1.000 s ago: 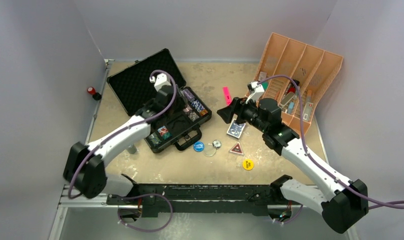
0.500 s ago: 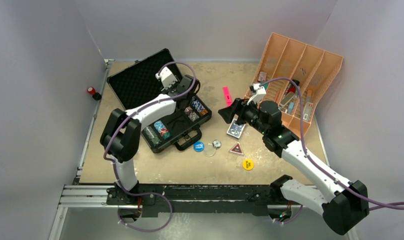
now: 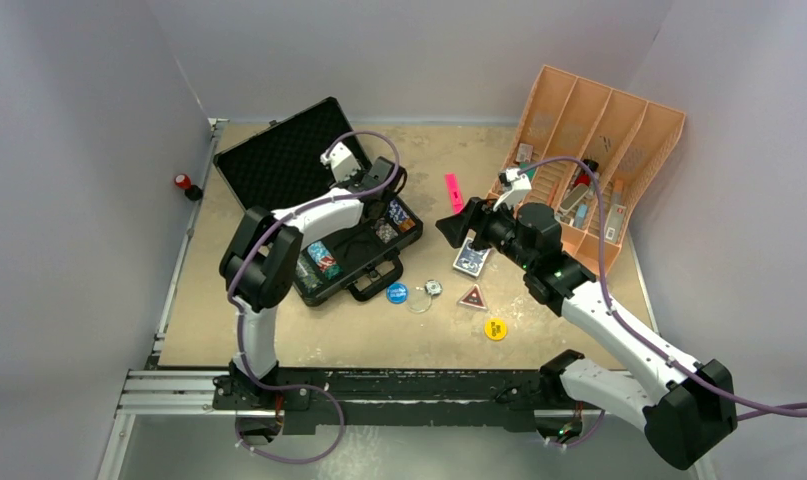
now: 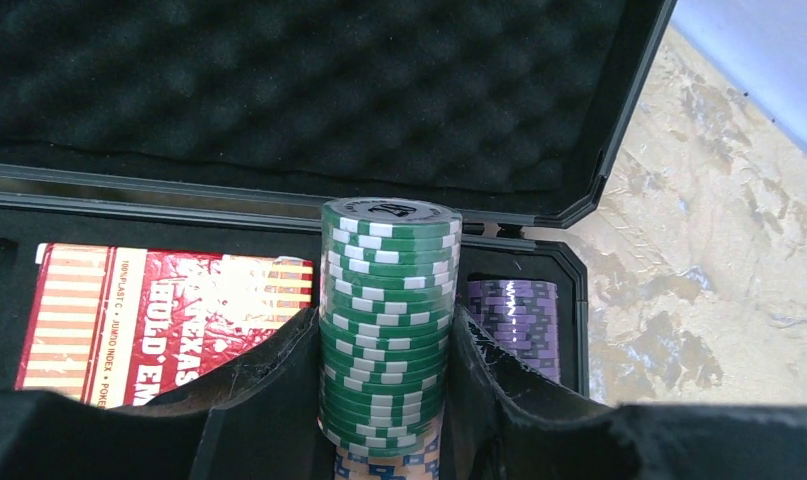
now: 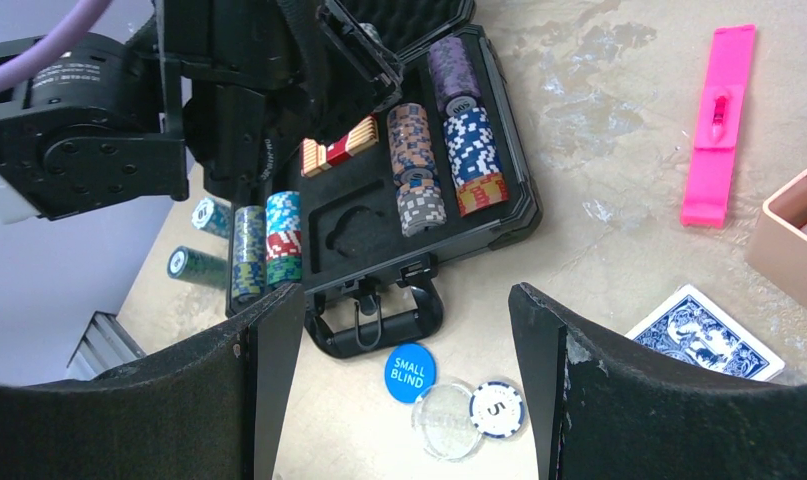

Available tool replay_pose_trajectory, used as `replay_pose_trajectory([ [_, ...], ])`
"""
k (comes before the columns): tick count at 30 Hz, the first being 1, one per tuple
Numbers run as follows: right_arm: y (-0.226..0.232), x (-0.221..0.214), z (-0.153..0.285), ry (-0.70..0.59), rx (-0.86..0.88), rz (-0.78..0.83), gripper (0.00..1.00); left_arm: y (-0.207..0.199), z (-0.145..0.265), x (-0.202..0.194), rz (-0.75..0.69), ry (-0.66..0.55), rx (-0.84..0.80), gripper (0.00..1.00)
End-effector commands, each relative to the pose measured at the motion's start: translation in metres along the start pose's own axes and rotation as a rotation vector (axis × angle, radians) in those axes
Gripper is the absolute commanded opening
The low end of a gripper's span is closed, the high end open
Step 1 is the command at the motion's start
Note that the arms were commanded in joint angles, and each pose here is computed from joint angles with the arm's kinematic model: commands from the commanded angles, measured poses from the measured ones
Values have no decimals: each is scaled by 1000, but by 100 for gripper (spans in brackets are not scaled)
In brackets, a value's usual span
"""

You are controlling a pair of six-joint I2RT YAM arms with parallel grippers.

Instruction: Pack up texas hold em set

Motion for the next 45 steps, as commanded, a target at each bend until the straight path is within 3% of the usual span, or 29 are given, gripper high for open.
replay_pose_trajectory([
  [1, 8, 8, 0, -41, 43, 19, 77, -16, -1, 30, 67, -85, -6, 0],
  [23, 3, 3, -3, -32, 39, 26, 77, -24, 14, -8, 108, 179, -114, 0],
  [35, 2, 3, -3, -35, 33, 26, 77, -33, 23, -21, 123, 281, -170, 0],
  [43, 2, 3, -3, -37, 32, 26, 78, -29, 33, -21, 118, 280, -175, 0],
  [45, 2, 3, -3, -37, 34, 27, 78, -26, 32, -18, 104, 262, -163, 10],
])
Point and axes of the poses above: each gripper's point midway between its finger pads, its own z axis back along the fingers, its own y axis along the line the jaws close on, x = y × z, the point moved 4 cm from there along z, back along the fingers, and after that the axes turned 9 degrees about -z, right-handed, at the moved point
